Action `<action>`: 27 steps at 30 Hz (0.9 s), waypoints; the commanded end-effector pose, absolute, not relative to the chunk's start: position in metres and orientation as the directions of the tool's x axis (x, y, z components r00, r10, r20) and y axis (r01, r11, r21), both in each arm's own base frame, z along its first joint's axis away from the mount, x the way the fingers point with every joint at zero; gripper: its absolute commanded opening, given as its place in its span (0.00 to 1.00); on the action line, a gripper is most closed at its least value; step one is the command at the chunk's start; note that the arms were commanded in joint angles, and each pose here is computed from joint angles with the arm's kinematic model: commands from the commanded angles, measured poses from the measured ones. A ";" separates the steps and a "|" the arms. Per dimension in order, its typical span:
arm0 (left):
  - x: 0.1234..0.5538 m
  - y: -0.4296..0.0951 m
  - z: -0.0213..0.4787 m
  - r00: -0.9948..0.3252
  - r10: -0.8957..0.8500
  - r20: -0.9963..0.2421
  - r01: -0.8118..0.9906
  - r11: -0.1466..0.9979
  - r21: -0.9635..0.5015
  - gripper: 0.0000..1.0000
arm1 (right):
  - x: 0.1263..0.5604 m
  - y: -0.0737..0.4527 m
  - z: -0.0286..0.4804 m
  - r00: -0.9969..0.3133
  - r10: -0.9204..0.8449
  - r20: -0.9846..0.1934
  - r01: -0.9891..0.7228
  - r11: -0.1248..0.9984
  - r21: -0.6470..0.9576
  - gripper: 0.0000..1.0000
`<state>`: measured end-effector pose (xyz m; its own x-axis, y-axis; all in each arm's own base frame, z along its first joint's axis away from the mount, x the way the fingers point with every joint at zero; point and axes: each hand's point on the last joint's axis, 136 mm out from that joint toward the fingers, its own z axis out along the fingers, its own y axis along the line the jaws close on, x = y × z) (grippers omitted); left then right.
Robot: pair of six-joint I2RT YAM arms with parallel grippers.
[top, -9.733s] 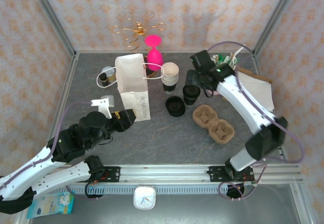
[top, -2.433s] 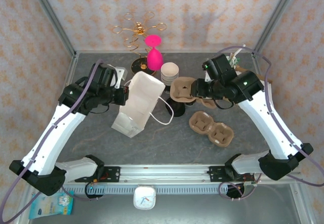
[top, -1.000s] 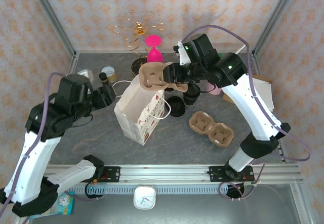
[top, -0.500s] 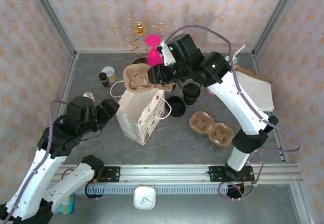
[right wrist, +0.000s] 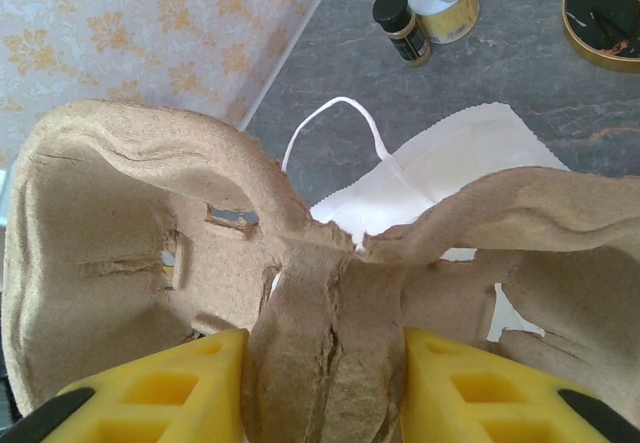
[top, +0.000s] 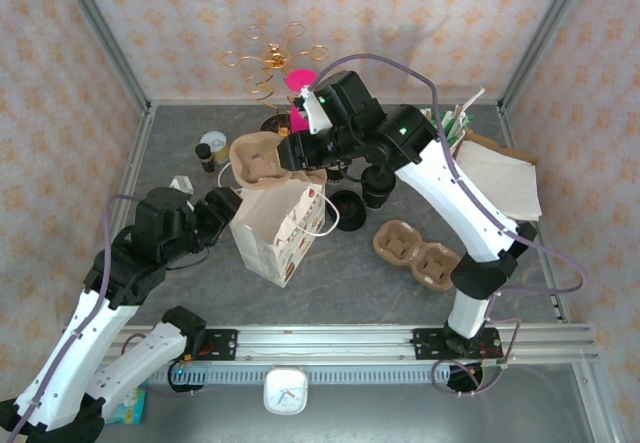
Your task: Pack the takeout coffee
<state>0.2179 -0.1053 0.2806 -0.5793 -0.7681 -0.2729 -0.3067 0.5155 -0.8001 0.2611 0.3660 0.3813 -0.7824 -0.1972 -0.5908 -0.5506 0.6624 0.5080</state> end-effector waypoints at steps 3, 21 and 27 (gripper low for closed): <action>0.217 -0.105 0.263 -0.604 -0.737 -0.302 -0.321 0.572 -0.755 0.58 | 0.259 0.379 0.404 -0.746 -0.186 -0.640 -0.599 0.608 0.521 0.40; 0.228 -0.088 0.253 -0.634 -0.612 -0.472 -0.300 0.757 -0.580 0.32 | 0.262 0.378 0.351 -0.778 -0.264 -0.570 -0.559 0.705 0.436 0.40; 0.240 -0.086 0.262 -0.653 -0.534 -0.538 -0.244 0.820 -0.518 0.27 | 0.250 0.368 0.346 -0.796 -0.256 -0.549 -0.526 0.740 0.418 0.40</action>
<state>0.2351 -0.0945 0.2482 -0.6634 -0.5887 -0.4620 -0.2889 0.7710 -0.5676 0.2600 0.3832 0.3442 -0.7933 -0.2609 -0.5500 -0.5449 0.7072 0.4505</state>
